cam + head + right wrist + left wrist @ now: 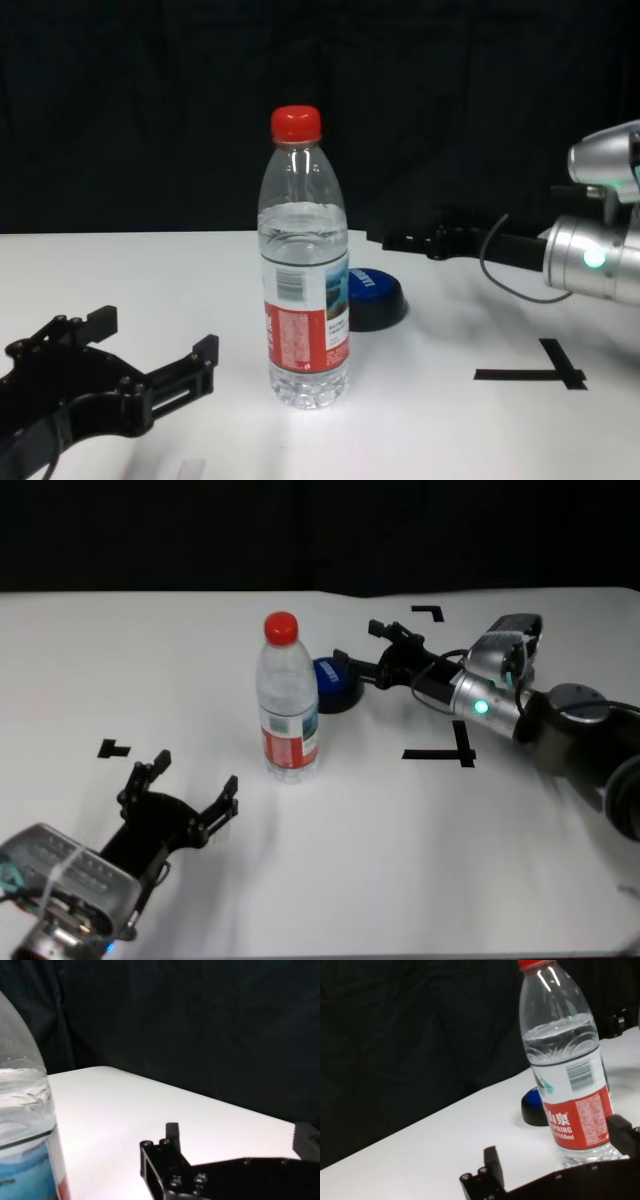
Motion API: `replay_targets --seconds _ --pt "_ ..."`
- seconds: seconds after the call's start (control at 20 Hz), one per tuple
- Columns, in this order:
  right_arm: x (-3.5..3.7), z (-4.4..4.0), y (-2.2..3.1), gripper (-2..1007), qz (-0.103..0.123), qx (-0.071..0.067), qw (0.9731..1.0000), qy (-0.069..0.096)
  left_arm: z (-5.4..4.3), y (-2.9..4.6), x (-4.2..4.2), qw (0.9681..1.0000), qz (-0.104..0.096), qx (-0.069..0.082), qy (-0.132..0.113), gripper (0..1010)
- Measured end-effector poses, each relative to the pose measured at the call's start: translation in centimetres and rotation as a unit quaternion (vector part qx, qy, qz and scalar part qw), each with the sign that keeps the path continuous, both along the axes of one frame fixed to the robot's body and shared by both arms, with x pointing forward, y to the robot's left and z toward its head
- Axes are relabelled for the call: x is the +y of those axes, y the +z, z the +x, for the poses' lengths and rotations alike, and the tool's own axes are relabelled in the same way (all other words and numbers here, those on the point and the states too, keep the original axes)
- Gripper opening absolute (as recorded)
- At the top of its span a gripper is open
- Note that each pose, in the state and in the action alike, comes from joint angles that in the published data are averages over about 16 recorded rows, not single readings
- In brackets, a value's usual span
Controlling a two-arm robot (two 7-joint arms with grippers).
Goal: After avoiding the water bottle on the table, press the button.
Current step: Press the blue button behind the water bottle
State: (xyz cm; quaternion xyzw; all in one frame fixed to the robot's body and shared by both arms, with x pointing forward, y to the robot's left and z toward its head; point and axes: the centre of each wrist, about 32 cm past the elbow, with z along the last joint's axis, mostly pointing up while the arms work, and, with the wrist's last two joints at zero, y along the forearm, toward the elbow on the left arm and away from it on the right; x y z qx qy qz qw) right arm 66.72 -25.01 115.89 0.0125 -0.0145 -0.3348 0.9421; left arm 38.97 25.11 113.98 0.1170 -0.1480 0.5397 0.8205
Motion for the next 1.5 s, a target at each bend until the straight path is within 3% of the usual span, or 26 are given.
replay_targets --seconds 0.15,0.4,0.95,1.5 --pt "0.12 -0.05 -0.23 1003 0.0 0.002 1.0 0.001 0.0 0.0 0.0 1.0 0.0 0.0 0.0 1003" --pt "0.14 -0.15 -0.39 1003 0.014 -0.007 0.9999 -0.002 0.0 0.0 0.0 1.0 0.0 0.0 0.0 1003" --pt "0.01 -0.23 -0.27 1003 0.03 -0.019 0.9993 -0.005 0.0 0.0 0.0 1.0 0.0 0.0 0.0 1003" --pt "0.12 -0.12 -0.24 1003 0.014 -0.008 0.9999 -0.002 0.0 0.0 0.0 1.0 0.0 0.0 0.0 1003"
